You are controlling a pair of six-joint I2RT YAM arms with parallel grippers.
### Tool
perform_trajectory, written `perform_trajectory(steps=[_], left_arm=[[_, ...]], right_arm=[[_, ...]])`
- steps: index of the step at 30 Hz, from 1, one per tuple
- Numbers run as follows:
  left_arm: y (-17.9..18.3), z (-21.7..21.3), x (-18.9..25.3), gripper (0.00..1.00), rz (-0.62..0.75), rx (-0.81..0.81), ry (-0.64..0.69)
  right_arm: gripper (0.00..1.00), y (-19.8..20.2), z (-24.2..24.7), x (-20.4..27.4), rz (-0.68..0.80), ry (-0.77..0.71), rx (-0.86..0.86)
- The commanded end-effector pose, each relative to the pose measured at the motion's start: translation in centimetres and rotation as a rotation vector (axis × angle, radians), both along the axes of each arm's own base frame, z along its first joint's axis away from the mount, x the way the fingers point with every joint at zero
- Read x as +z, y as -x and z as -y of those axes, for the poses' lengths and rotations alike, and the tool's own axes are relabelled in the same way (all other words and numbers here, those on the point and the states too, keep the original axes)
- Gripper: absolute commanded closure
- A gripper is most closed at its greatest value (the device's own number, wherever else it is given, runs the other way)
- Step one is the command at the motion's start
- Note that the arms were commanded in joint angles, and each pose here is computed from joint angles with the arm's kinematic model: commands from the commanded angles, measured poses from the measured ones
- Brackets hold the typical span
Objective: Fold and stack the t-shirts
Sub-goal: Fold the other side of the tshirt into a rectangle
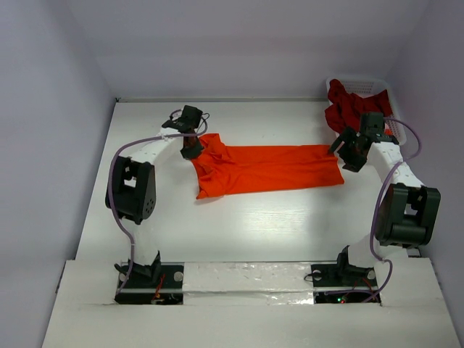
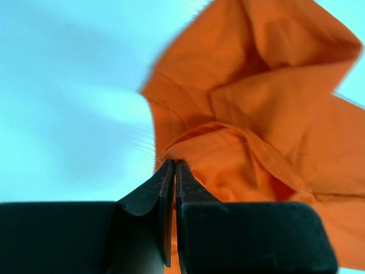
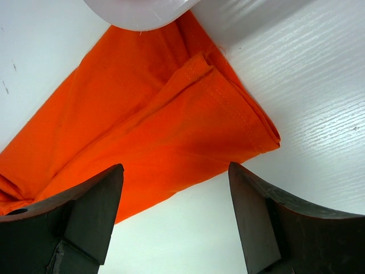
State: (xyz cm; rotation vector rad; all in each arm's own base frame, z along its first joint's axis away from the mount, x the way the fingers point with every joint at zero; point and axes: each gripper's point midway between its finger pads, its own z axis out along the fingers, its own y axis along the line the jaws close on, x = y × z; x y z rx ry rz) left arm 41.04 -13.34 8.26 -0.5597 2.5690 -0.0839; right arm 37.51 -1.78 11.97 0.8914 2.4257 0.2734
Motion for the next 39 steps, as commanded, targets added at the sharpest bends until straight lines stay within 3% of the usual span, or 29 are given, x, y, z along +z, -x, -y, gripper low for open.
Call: perform_trajectory(steps=[1, 8, 21, 24, 25, 31, 33, 36, 37, 38, 39], left_arm=[[-0.2, -2.6, -0.3, 1.0, -0.018, 0.039, -0.063], [-1.6, -4.2, -0.6, 1.0, -0.021, 0.07, -0.057], [-3.1, -2.2, -0.2, 0.99, 0.005, 0.023, 0.026], [-3.2, -2.5, 0.2, 0.88, 0.019, 0.03, 0.019], [-3.2, -2.6, 0.5, 0.7, 0.03, 0.034, 0.017], [-4.1, -3.5, 5.8, 0.23, 0.14, 0.062, 0.038], [-4.2, -3.8, 8.2, 0.21, 0.188, 0.068, 0.03], [-3.7, -3.6, 12.0, 0.3, 0.284, 0.06, 0.071], [-3.5, -3.3, 12.0, 0.5, 0.305, 0.049, 0.094], [-2.9, -2.5, 13.0, 0.7, 0.329, 0.022, 0.145], [-2.6, -2.1, 12.7, 0.94, 0.324, 0.016, 0.168]], right_arm=[[0.21, -0.7, -0.2, 2.3, 0.059, 0.012, 0.017], [0.21, -0.5, -0.3, 2.4, 0.062, 0.009, 0.018], [0.21, -0.6, -0.6, 2.8, 0.076, -0.005, 0.029], [0.2, -0.8, -0.8, 2.7, 0.08, -0.011, 0.041], [0.2, -0.8, -0.7, 2.8, 0.083, -0.007, 0.044], [0.2, -1.1, -1.1, 4.6, 0.125, 0.033, 0.081], [0.2, -1.4, -1.5, 5.2, 0.14, 0.032, 0.095], [0.23, -1.9, -3.3, 5.6, 0.155, 0.031, 0.151], [0.29, -2.2, -4.8, 5.8, 0.162, 0.025, 0.195], [0.55, -2.4, -5.5, 5.7, 0.159, 0.029, 0.218], [0.7, -2.6, -6.2, 5.7, 0.158, 0.03, 0.235]])
